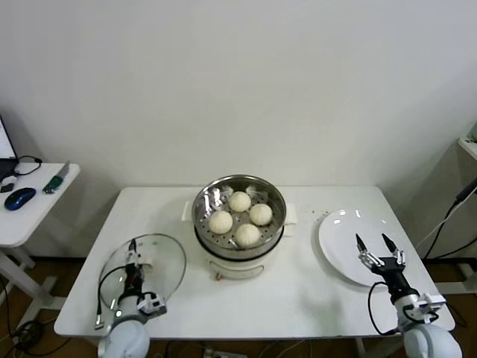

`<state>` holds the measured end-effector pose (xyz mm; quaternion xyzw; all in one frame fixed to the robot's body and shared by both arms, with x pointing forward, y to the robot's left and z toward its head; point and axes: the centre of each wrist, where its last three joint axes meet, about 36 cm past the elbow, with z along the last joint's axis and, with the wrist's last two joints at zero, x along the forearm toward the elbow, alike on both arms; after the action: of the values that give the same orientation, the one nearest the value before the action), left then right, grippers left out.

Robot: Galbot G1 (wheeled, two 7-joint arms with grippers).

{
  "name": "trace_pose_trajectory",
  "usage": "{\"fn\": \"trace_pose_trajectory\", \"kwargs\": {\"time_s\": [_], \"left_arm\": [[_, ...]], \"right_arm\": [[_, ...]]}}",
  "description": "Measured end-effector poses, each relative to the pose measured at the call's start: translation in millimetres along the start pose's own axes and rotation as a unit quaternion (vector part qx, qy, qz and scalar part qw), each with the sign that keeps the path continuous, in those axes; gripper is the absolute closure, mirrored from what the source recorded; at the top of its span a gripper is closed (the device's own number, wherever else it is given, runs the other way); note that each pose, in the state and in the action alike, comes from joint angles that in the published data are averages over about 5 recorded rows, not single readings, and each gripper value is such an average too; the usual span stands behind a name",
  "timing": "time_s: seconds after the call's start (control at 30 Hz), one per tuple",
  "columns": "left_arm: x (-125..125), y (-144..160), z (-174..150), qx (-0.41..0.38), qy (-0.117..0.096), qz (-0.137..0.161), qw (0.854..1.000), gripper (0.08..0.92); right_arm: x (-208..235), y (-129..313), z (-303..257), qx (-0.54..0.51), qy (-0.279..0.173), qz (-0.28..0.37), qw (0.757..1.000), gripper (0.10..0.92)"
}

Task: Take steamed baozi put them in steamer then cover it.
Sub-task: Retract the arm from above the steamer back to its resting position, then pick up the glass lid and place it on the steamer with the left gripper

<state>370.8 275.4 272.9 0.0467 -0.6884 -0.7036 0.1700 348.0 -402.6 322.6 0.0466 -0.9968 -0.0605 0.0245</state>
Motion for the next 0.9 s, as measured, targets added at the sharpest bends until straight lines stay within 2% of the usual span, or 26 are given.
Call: {"fn": "trace_pose_trajectory", "kwargs": {"time_s": [0.57,0.67,0.9], "left_arm": [[-3.4,5.1,4.1,0.011,-0.005,-0.006,1.0,0.812],[-2.0,9.2,7.3,0.011,-0.004,-0.013,1.0,0.853],[7.5,25.5,16.2,0.008,0.006,-0.042,0.999,0.854]], "right_arm": [[-3.6,6.8,7.4,-0.001,-0.002,-0.001,1.0,0.2],[-4.6,6.7,7.1,0.001,-0.003,-0.002,1.0,0.2],[-8.2,4.3,4.8,0.006,-0.003,-0.005,1.0,0.2]]}}
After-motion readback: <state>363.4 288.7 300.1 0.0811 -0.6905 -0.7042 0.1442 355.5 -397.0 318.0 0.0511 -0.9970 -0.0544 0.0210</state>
